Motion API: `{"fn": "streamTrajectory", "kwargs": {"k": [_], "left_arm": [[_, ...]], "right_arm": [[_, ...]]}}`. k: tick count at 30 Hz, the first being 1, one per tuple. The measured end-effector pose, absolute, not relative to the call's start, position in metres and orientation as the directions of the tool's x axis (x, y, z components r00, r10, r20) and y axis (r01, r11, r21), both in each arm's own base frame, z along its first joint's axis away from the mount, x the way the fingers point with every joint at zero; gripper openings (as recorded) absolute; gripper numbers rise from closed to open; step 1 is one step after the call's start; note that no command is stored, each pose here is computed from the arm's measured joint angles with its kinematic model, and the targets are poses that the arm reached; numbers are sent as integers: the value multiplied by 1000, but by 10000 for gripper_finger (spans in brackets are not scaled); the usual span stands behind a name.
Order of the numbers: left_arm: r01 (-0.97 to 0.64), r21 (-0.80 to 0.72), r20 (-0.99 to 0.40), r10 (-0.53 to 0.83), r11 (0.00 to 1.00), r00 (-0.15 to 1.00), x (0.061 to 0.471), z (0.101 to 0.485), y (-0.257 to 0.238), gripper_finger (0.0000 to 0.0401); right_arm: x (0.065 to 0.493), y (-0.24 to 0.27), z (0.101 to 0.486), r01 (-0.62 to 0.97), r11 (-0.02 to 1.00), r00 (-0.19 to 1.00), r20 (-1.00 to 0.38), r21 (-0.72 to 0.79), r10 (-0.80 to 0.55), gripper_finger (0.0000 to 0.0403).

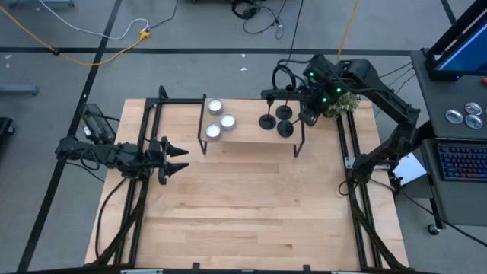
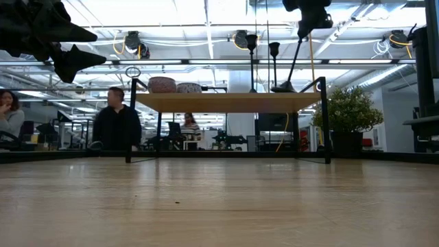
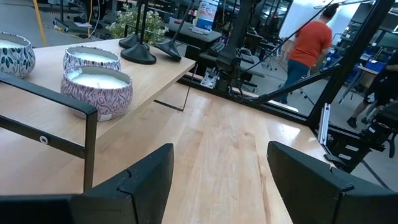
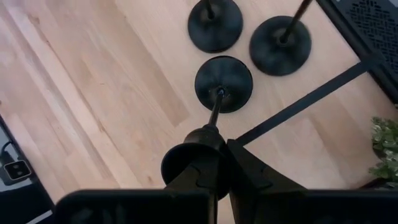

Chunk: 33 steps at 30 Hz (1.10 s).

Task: Pick & Place candle stick holders
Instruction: Put the candle holder on the shelf

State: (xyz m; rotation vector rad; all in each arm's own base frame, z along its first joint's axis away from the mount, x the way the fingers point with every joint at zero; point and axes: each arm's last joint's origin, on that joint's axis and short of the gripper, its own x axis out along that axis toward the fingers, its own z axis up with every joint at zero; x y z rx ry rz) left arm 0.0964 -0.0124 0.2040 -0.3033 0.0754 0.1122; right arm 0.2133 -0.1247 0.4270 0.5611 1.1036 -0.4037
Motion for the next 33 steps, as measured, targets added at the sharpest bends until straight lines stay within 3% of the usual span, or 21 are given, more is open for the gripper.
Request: {"fn": "streamTrajectory", "kwargs": {"k": [20,27,33], "left_arm": [[-123,-313,-80,103,942,991,96,205,-12,267],[-123,-313,-79,103,942,992,96,205,-12,267],[-123,-313,-79,103,942,991,96,205,-12,267]], "right_arm": [[211,-128,427,548,802,415,-910,238,-14,13],[211,-128,427,550,803,412,-911,229,-22,59],[210,-129,427,564,804,391,-919,188,-60,68]]}}
